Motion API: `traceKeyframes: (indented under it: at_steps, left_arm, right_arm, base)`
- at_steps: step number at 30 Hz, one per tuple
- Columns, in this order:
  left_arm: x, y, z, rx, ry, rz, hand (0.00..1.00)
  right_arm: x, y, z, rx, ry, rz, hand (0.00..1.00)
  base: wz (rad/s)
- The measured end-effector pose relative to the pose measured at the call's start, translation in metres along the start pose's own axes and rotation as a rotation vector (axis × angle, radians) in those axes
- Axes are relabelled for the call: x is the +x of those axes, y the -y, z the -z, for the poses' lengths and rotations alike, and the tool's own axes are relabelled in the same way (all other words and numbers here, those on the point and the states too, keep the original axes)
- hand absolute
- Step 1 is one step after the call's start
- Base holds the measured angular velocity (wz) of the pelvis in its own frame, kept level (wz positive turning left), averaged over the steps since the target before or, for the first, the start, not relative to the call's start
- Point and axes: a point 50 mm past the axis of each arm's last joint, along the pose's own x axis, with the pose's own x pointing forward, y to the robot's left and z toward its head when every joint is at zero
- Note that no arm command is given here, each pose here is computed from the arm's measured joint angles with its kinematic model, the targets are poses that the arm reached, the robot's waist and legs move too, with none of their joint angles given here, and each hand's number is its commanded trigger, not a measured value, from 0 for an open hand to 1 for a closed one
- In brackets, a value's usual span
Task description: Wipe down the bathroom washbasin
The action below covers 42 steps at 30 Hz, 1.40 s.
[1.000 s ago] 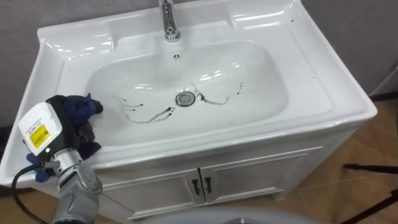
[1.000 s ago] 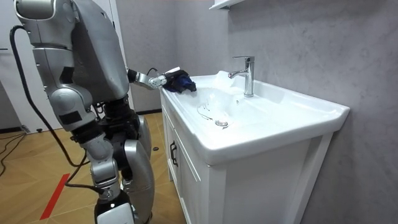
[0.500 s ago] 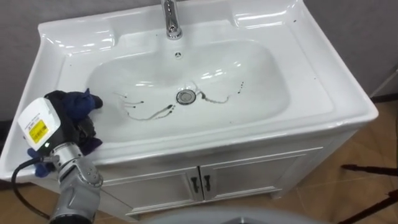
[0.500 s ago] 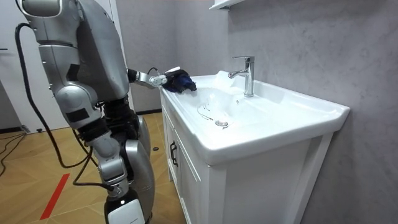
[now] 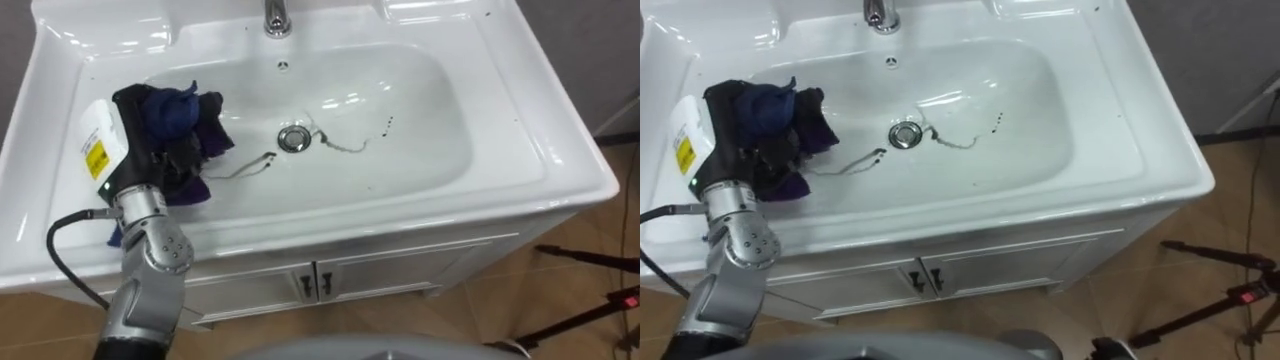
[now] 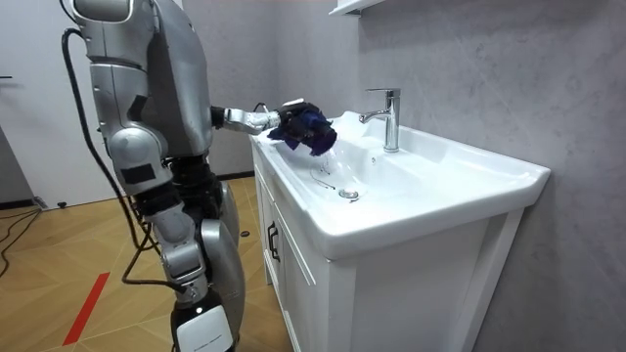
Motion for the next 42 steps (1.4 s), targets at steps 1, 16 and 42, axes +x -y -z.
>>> traceKeyframes:
  at_steps: [1, 16, 42]
  left_arm:
    - [0.000, 0.000, -0.001, -0.004, 0.006, -0.002, 1.00]
    - [0.005, -0.003, -0.014, -0.026, 0.073, -0.029, 1.00]
    - [-0.010, 0.036, 0.055, 0.381, -0.194, 0.413, 1.00]
  right_arm:
    - [0.000, -0.001, 0.001, -0.004, -0.003, -0.004, 0.00]
    - [0.000, -0.004, 0.002, -0.048, -0.019, -0.021, 0.00]
    - [-0.001, 0.000, 0.012, 0.011, -0.076, -0.059, 0.00]
  base:
    - [-0.04]
    - [-0.01]
    - [-0.08]
